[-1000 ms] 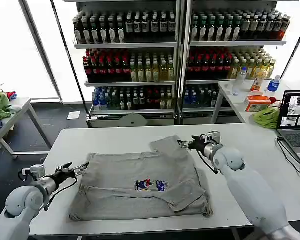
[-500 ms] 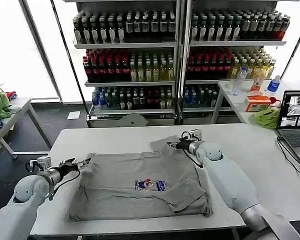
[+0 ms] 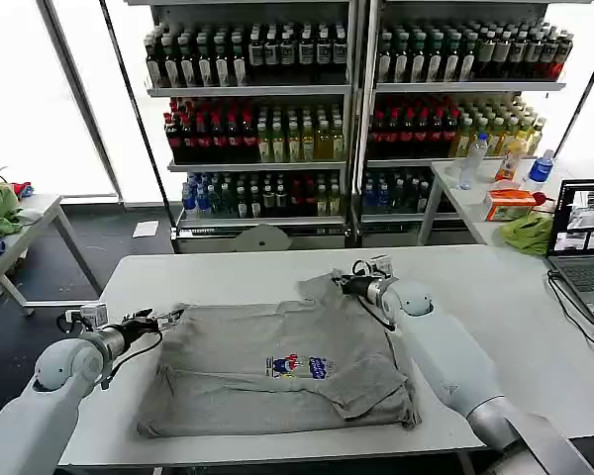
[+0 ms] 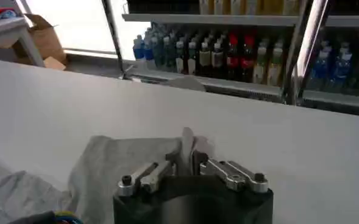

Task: Fold and organize the clothes.

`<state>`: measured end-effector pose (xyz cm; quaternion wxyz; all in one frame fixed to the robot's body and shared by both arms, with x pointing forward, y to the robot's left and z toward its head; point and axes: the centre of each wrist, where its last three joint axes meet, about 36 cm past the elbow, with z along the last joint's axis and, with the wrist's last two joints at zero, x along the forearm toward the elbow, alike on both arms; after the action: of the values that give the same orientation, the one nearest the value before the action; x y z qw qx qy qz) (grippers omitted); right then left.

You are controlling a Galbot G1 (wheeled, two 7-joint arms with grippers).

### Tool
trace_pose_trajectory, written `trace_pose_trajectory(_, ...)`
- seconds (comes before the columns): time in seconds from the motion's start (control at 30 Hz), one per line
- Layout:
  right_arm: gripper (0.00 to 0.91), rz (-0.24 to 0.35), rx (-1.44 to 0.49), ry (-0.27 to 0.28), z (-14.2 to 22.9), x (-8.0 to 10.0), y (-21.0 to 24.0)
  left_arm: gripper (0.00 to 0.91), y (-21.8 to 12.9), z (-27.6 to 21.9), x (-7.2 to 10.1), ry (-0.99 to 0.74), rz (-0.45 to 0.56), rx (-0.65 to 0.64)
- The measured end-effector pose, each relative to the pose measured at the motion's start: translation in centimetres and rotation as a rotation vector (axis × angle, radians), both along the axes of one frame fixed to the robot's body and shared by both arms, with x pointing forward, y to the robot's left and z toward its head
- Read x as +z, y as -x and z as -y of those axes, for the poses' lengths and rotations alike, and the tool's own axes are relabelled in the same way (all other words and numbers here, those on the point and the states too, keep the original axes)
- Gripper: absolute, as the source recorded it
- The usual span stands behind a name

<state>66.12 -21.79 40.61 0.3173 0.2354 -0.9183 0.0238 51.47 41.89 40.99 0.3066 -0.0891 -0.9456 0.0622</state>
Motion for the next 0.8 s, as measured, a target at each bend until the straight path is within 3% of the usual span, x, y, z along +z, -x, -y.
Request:
trace_pose_trajectory(0.17, 0.0, 0.003, 0.001, 0.01, 0.4, 0.2, 0.0, 0.877, -0.7, 0.3, -0.3, 0.002, -0.008, -0.003)
trace_pose_trajectory(0.3, 0.0, 0.005, 0.002, 0.015, 0.5, 0.4, -0.1, 0.574, -1.3, 0.8, -0.5, 0.005, -0.01, -0.01)
trace_pose_trajectory(0.33, 0.0, 0.006, 0.002, 0.016, 0.6, 0.5, -0.1, 0.292, -1.4, 0.9, -0.5, 0.004, -0.01, -0.012)
trace_pose_trajectory(0.4, 0.0, 0.008, 0.002, 0.018, 0.6, 0.6, -0.2, 0.121, -1.7, 1.1, -0.6, 0.003, -0.011, -0.017)
trace_pose_trajectory(0.53, 0.0, 0.008, 0.001, 0.019, 0.7, 0.7, -0.2, 0.02, -1.8, 1.5, -0.8, -0.006, -0.018, -0.029)
trace_pose_trajectory(0.8, 0.0, 0.008, 0.009, 0.021, 0.2, 0.9, -0.4, 0.01, -1.5, 2.1, -1.6, -0.016, -0.034, -0.061)
